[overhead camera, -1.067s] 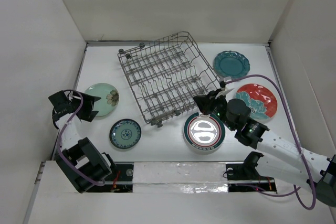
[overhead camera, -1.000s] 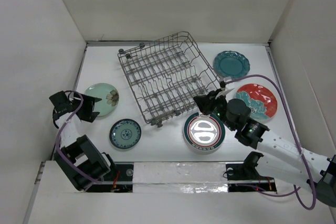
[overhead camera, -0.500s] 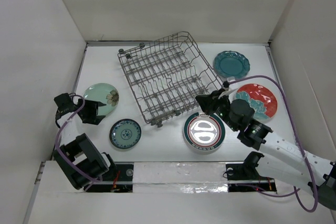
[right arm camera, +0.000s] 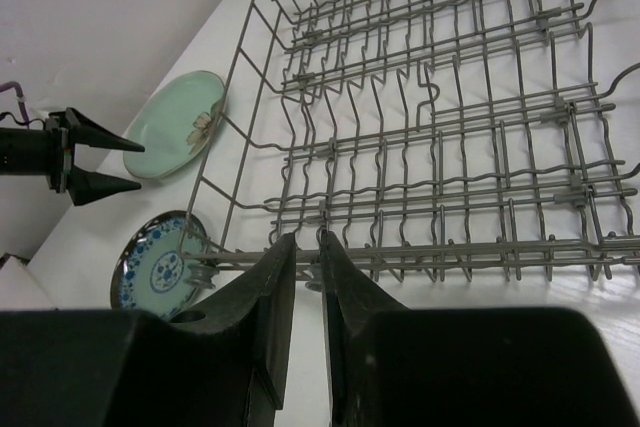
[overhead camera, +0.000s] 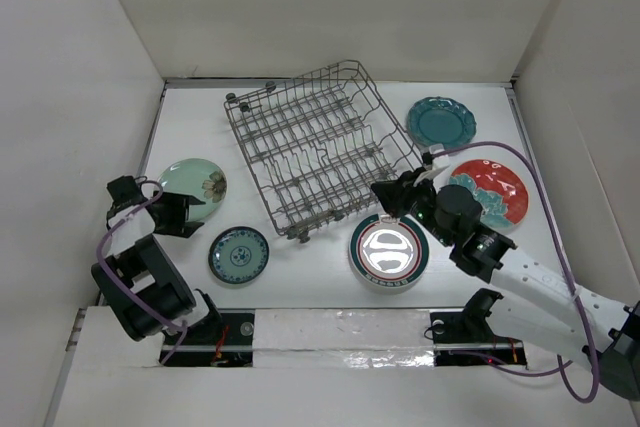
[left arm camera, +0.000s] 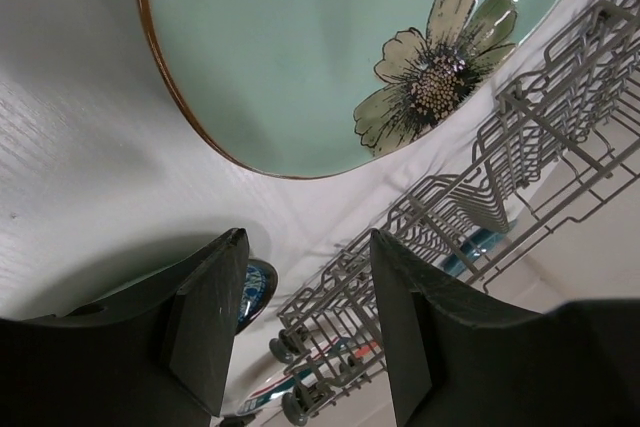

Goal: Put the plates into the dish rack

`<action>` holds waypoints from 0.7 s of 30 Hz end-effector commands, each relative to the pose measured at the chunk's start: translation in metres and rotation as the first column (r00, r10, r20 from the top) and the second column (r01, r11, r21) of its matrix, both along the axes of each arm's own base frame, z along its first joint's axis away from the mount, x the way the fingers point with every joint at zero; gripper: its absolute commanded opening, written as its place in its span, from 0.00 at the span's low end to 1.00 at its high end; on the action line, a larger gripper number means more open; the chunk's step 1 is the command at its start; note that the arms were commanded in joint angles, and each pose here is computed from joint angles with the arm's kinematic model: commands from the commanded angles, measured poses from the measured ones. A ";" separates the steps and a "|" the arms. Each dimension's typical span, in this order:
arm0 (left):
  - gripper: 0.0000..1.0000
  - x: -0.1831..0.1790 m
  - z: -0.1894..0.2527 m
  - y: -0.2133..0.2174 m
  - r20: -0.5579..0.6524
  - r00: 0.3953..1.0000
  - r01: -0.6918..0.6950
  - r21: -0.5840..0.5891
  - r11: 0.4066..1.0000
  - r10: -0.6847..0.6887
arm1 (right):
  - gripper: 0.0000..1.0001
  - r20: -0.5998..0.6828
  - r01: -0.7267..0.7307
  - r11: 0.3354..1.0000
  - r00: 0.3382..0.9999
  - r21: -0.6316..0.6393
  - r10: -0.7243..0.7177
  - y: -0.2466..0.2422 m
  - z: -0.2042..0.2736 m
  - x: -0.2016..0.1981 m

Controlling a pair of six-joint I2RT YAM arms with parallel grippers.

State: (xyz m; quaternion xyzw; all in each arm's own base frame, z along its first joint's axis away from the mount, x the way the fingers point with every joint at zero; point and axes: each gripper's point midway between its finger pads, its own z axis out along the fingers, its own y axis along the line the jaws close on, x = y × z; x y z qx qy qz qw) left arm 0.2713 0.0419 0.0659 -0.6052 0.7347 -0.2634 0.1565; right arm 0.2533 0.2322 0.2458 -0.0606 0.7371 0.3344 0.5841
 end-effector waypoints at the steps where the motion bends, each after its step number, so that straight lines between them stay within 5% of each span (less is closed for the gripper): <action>1: 0.48 0.008 0.004 0.001 -0.005 1.000 -0.012 -0.022 1.000 0.012 | 0.22 0.052 -0.021 0.998 0.998 0.060 0.018 0.004 0.026 0.001; 21: 0.42 0.014 -0.037 -0.029 -0.196 0.978 -0.109 -0.183 0.977 0.072 | 0.22 0.015 -0.064 0.997 0.998 0.039 0.063 0.017 0.010 0.007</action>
